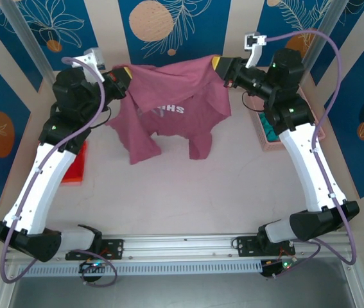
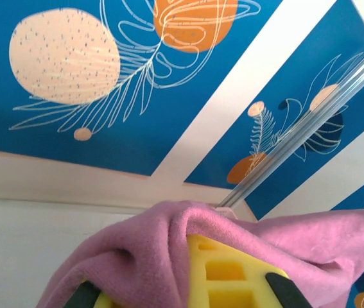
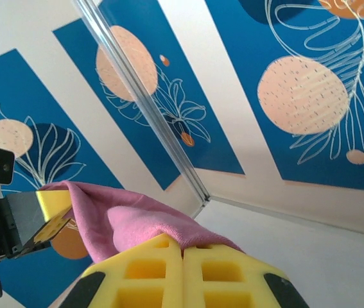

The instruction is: Fold and stack the t-shirts

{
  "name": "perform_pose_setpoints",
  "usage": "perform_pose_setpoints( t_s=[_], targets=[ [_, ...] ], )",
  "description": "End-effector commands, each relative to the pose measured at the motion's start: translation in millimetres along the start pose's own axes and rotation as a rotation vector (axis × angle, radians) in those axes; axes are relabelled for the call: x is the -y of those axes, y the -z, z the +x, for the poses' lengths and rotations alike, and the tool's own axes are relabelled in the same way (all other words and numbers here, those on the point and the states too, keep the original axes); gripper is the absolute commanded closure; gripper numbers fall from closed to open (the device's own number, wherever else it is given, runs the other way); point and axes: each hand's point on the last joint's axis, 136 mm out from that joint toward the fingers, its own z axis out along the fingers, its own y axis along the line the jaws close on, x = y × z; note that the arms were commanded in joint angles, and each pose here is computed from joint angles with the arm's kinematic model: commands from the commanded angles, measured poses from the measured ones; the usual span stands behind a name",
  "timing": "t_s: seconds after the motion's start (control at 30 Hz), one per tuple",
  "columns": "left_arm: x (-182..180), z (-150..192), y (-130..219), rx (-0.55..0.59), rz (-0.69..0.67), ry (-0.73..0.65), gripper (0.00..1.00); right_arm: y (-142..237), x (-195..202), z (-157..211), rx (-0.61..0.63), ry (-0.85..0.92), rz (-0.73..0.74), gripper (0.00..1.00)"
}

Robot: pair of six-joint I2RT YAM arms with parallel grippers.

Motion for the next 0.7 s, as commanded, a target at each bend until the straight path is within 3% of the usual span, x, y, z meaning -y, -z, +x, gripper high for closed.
perform_pose_setpoints(
  t_s=[0.0, 0.17, 0.47, 0.67],
  targets=[
    [1.5, -17.8, 20.7, 0.036, -0.037, -0.057, 1.0, 6.7, -12.5, -10.5, -0.005, 0.028, -0.027, 1.0],
    [-2.7, -26.0, 35.3, 0.069, -0.087, -0.121, 1.0, -3.5, -13.7, -13.9, -0.017, 0.031, -0.058, 1.0],
    [-29.8, -56.4, 28.9, 0.13, -0.23, -0.225, 1.0, -74.9, 14.0, -23.5, -0.094, -0.029, -0.122, 1.0],
    [-18.1, -87.0, 40.5, 0.192, -0.224, -0.249, 1.0, -86.7, 4.5, -60.9, -0.02, -0.025, -0.209, 1.0]
  ],
)
